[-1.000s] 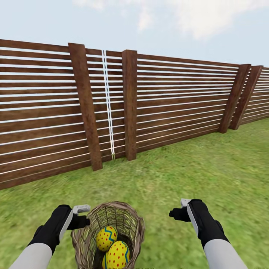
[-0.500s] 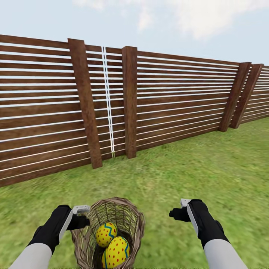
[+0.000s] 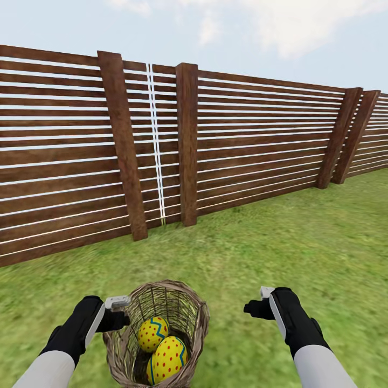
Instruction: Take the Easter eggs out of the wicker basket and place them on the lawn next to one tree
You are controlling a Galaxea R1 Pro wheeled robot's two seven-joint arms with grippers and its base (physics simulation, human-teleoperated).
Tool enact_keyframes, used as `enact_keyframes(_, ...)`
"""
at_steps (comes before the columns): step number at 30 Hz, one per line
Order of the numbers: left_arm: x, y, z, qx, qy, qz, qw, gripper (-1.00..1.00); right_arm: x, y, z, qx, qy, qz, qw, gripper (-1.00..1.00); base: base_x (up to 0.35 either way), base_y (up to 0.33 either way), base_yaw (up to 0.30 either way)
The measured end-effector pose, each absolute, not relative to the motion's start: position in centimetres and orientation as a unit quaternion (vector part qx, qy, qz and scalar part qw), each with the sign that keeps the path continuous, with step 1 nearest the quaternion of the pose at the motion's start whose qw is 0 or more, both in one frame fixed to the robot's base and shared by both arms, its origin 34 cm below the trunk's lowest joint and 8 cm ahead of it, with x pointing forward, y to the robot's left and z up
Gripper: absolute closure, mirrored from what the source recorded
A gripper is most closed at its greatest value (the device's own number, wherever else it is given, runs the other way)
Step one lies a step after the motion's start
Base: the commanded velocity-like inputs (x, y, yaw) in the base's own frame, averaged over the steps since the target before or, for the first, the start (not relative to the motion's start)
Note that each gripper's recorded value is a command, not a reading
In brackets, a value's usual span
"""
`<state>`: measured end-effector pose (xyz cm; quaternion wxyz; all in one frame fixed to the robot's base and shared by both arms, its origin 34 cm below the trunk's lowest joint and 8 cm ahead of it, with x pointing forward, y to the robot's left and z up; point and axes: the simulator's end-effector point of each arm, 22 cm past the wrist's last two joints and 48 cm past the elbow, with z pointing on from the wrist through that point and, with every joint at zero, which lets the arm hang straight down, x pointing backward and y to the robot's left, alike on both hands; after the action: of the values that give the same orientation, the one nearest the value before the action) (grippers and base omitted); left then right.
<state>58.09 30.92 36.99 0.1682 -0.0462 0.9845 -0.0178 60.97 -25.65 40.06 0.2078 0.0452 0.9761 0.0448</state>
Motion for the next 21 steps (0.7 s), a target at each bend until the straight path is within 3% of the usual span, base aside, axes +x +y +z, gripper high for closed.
enact_keyframes(1, 58.1, 30.9, 36.9, -0.045, 0.984, -0.017, 0.169, -1.0, 61.0, -25.6, 40.1, 0.045, 0.976, 0.045, 0.208, -1.0, 0.0, 0.0, 0.0)
enact_keyframes(2, 58.1, 31.0, 36.9, -0.046, 0.984, -0.017, 0.17, 1.0, 61.0, -25.6, 40.1, 0.045, 0.976, 0.045, 0.208, -1.0, 0.0, 0.0, 0.0)
enact_keyframes(21, 58.7, 31.5, 38.8, -0.052, 0.983, -0.017, 0.172, 1.0, 61.4, -25.6, 41.8, 0.045, 0.976, 0.046, 0.208, -1.0, 0.0, 0.0, 0.0)
